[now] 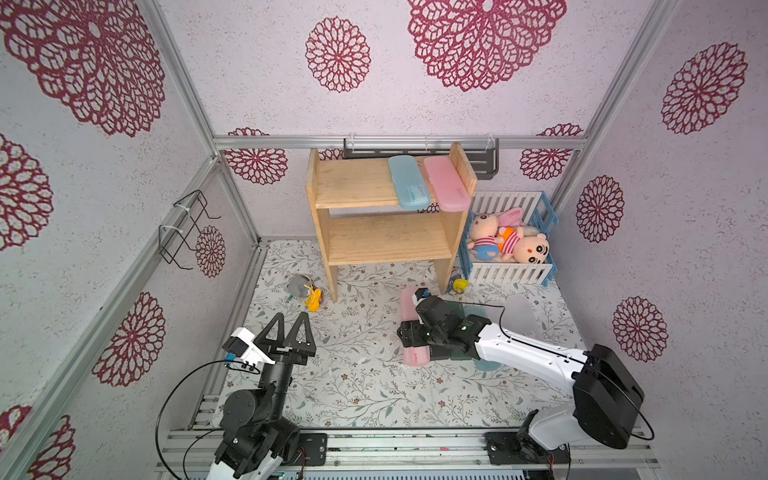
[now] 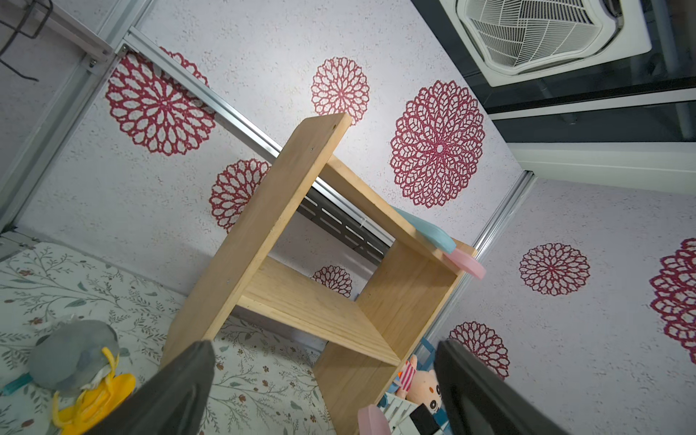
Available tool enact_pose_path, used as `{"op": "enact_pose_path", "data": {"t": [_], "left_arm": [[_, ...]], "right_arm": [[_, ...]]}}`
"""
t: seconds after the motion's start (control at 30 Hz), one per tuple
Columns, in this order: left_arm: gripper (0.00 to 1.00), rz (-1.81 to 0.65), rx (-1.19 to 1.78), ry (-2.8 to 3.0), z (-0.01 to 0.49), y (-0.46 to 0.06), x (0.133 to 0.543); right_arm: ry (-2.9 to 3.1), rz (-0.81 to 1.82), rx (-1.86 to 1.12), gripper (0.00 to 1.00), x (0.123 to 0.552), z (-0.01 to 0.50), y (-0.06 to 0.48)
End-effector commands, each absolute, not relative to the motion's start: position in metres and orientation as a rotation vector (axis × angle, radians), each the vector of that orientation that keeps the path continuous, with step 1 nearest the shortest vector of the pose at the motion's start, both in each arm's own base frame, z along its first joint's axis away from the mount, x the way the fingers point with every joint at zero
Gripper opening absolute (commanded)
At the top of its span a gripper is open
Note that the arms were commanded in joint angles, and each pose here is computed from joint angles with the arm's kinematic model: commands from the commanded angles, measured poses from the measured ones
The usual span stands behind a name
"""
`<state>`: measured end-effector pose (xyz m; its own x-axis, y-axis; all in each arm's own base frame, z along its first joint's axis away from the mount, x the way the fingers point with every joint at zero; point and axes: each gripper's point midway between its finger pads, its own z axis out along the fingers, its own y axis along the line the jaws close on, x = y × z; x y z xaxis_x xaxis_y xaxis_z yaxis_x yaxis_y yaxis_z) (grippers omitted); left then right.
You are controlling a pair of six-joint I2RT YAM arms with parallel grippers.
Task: Remove the pencil cases from the shelf
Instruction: Place the pencil case at the center of the board, then move the pencil case to the center of the board.
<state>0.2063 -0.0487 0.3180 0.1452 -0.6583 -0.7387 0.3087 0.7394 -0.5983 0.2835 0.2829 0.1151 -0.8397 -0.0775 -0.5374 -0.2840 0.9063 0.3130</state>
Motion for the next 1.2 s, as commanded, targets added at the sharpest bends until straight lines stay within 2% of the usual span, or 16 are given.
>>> {"op": "enact_pose_path", "data": {"t": [0.0,0.27,0.47,0.63,0.8,0.97,1.07,1.17], "left_arm": [[0.97,-0.728,-0.352,1.293,0.305,-0.054,0.212],[0.97,-0.743,-0.351,1.353,0.300,-0.063,0.222],[0.97,-0.729,-0.334,1.373,0.302,-0.066,0.225],[0.97,-0.717,-0.332,1.392,0.300,-0.066,0.225],[0.97,-0.720,-0.334,1.371,0.308,-0.064,0.223],[0.97,-0.721,-0.321,1.358,0.321,-0.063,0.219],[0.97,-0.707,-0.321,1.363,0.326,-0.060,0.216],[0.97,-0.692,-0.336,1.359,0.327,-0.056,0.214]], "right_arm": [[2.499,0.569,-0.275,0.51,0.305,0.118,0.299],[2.579,0.499,-0.271,0.50,0.332,0.074,0.309],[2.628,0.448,-0.266,0.64,0.331,0.051,0.304],[2.587,0.438,-0.253,0.84,0.336,0.063,0.302],[2.512,0.528,-0.271,0.98,0.342,0.103,0.325],[2.443,0.542,-0.315,0.99,0.343,0.134,0.347],[2.374,0.656,-0.365,0.99,0.330,0.153,0.379],[2.357,0.762,-0.398,0.99,0.322,0.151,0.411]]}}
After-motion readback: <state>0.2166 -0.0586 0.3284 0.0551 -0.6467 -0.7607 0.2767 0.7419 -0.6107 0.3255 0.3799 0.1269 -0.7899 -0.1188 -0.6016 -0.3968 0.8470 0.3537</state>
